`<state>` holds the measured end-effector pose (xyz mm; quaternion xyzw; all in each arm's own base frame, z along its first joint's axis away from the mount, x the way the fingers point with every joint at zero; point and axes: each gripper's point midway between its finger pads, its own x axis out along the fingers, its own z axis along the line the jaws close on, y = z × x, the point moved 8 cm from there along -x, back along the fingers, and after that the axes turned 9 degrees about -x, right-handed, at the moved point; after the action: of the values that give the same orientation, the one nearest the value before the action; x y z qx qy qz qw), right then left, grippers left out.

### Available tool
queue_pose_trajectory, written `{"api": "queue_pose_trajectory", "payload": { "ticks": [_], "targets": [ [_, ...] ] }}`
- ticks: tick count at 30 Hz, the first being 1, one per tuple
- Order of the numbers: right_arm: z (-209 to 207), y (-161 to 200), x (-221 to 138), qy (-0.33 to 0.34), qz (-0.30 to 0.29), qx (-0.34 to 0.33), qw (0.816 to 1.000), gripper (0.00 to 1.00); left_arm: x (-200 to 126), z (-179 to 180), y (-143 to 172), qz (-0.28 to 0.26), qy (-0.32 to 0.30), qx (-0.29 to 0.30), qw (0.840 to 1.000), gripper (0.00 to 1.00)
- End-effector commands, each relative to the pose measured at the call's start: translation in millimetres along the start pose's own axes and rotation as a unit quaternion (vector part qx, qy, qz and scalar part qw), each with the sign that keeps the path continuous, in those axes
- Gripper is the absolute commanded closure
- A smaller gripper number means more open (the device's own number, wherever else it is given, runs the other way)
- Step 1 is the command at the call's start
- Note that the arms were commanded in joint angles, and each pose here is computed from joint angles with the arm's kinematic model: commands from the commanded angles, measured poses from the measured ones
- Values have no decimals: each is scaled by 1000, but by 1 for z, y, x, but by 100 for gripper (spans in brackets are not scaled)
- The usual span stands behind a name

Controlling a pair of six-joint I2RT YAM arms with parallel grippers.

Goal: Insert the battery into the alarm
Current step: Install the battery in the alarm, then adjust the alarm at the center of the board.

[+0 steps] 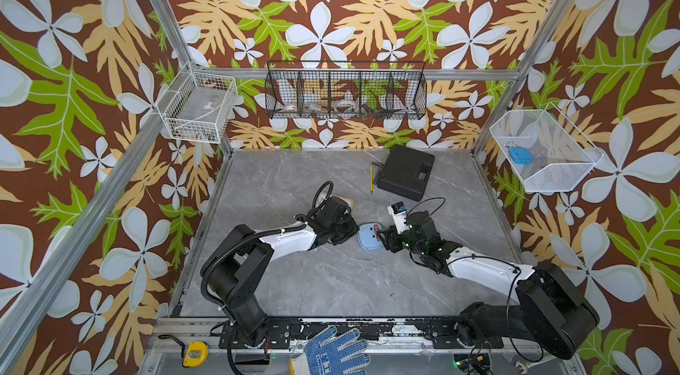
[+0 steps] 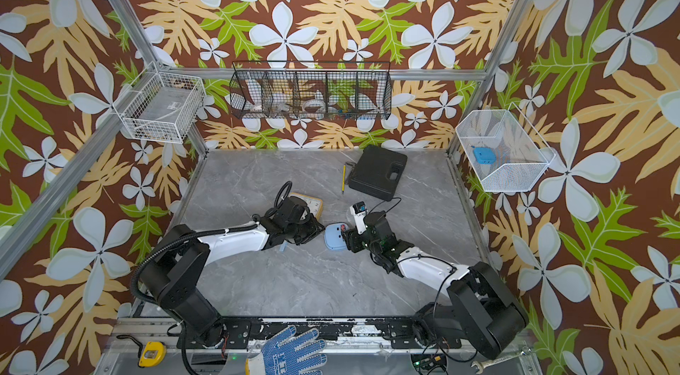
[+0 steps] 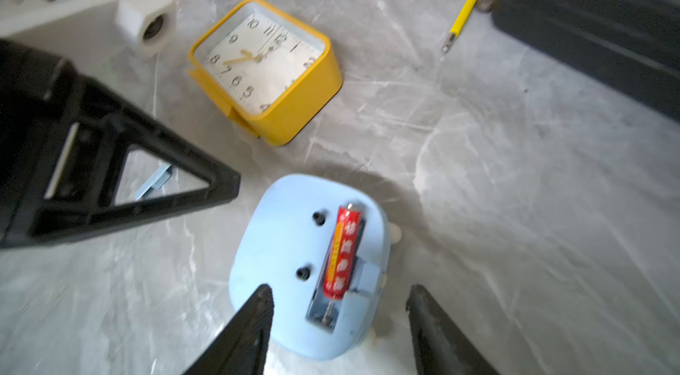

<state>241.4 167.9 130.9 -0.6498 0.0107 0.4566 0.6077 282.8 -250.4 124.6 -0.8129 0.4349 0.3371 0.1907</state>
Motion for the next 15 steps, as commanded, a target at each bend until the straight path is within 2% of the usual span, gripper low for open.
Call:
{"api": "queue_pose_trajectory", "payload": {
  "ticks": [1,8,15],
  "targets": [
    [6,12,-3,-35,22,2,999,36,5,4,1,15,-3,-17,1000,76],
    [7,17,2,-80,34,20,996,33,22,-5,1,49,2,-6,999,75],
    [10,21,13,-128,54,25,990,33,28,-10,-1,59,10,-3,998,75]
  ]
}}
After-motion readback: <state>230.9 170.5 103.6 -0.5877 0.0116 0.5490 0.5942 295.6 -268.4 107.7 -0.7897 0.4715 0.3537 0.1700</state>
